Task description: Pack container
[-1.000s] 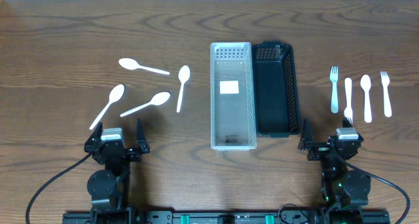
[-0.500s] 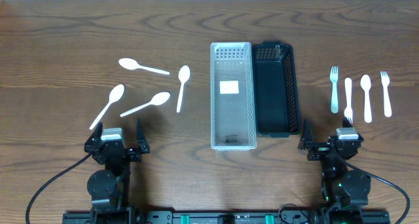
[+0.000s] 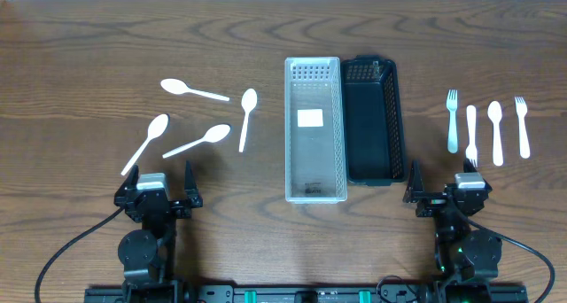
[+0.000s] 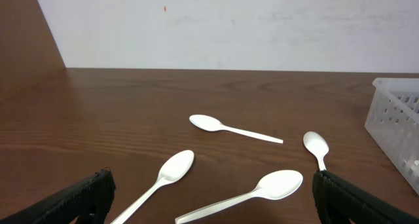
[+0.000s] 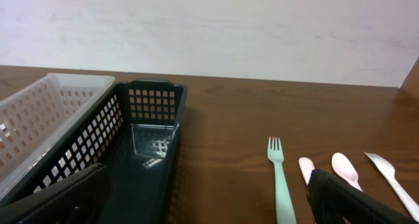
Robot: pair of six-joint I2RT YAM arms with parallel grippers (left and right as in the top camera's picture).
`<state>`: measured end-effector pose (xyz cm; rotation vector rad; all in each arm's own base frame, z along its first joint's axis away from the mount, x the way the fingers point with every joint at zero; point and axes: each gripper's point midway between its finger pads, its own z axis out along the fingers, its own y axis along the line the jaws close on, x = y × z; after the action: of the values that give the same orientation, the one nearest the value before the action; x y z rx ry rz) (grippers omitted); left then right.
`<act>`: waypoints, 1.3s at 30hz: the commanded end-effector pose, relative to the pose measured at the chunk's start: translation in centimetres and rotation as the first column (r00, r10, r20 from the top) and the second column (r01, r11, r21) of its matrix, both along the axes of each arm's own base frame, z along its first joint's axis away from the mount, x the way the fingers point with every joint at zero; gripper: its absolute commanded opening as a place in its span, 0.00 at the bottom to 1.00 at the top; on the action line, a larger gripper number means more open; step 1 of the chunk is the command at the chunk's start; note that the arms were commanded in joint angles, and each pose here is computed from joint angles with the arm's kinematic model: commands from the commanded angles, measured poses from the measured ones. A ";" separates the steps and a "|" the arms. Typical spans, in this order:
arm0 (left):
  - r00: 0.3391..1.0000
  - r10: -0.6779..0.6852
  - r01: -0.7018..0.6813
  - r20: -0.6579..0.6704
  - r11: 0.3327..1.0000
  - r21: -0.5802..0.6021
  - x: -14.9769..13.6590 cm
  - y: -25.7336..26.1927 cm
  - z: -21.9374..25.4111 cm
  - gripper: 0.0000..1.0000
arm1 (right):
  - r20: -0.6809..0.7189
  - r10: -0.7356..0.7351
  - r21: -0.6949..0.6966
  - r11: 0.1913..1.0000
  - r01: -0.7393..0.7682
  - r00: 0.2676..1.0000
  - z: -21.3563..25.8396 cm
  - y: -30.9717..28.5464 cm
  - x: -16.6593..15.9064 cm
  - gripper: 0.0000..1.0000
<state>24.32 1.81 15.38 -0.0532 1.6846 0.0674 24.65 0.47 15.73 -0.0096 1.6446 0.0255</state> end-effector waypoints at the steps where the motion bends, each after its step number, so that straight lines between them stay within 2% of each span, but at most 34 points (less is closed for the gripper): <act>1: 0.999 0.019 -0.018 -0.047 1.000 0.012 0.0 0.4 -1.8 0.98 | 0.003 0.017 -0.003 1.000 -0.017 1.000 0.0 0.4 0.0 0.99; 8: 0.999 0.019 -0.018 -0.047 1.000 0.012 0.0 0.4 -1.8 0.98 | 0.003 0.017 -0.002 1.000 -0.017 1.000 0.0 0.4 0.0 0.99; 11: 0.999 0.019 -0.018 -0.047 1.000 0.012 0.0 0.4 -1.8 0.98 | -0.002 0.016 0.067 0.998 -0.016 1.000 0.0 0.4 0.0 0.99; 14: 0.999 0.019 -0.018 -0.047 1.000 0.012 0.0 0.4 -1.8 0.98 | -0.002 0.076 0.135 0.988 -0.075 0.997 0.1 1.5 -0.1 0.99; 18: 0.999 0.019 -0.018 -0.047 1.000 0.012 0.0 0.4 -1.8 0.98 | -0.006 0.188 0.145 0.972 -0.185 0.982 0.8 3.4 -0.7 0.99; 20: 0.999 0.019 -0.018 -0.047 1.000 0.012 0.0 0.4 -1.8 0.98 | -0.009 0.185 0.144 0.973 -0.182 0.983 1.8 3.4 -1.0 0.99; 25: 0.999 0.019 -0.018 -0.047 1.000 0.012 0.0 0.4 -1.8 0.98 | 0.007 0.072 0.087 0.994 -0.073 0.997 6.0 1.4 -1.5 0.99; 29: 0.999 0.019 -0.018 -0.047 1.000 0.012 0.0 0.4 -1.8 0.98 | -0.128 -0.003 0.078 0.997 0.013 0.992 7.4 0.1 -1.6 0.99; 32: 0.999 0.019 -0.018 -0.047 1.000 0.012 0.0 0.4 -1.8 0.98 | -0.340 0.010 0.075 0.997 0.016 0.940 6.3 0.3 -1.6 0.99; 34: 0.999 0.019 -0.018 -0.047 1.000 0.012 0.0 0.4 -1.8 0.98 | -0.450 0.075 0.104 0.994 -0.031 0.890 6.2 1.5 -1.5 0.99; 37: 0.999 0.019 -0.018 -0.047 1.000 0.012 0.0 0.4 -1.8 0.98 | -0.537 0.089 0.111 0.993 -0.034 0.839 7.2 1.7 -1.3 0.99; 39: 0.999 0.019 -0.018 -0.047 1.000 0.012 0.0 0.4 -1.8 0.98 | -0.529 0.094 0.113 0.993 -0.039 0.843 9.0 1.8 -0.5 0.99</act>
<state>24.32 1.84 15.36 -0.0519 1.6854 0.0703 23.27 1.64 21.63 0.0549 2.2434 0.1490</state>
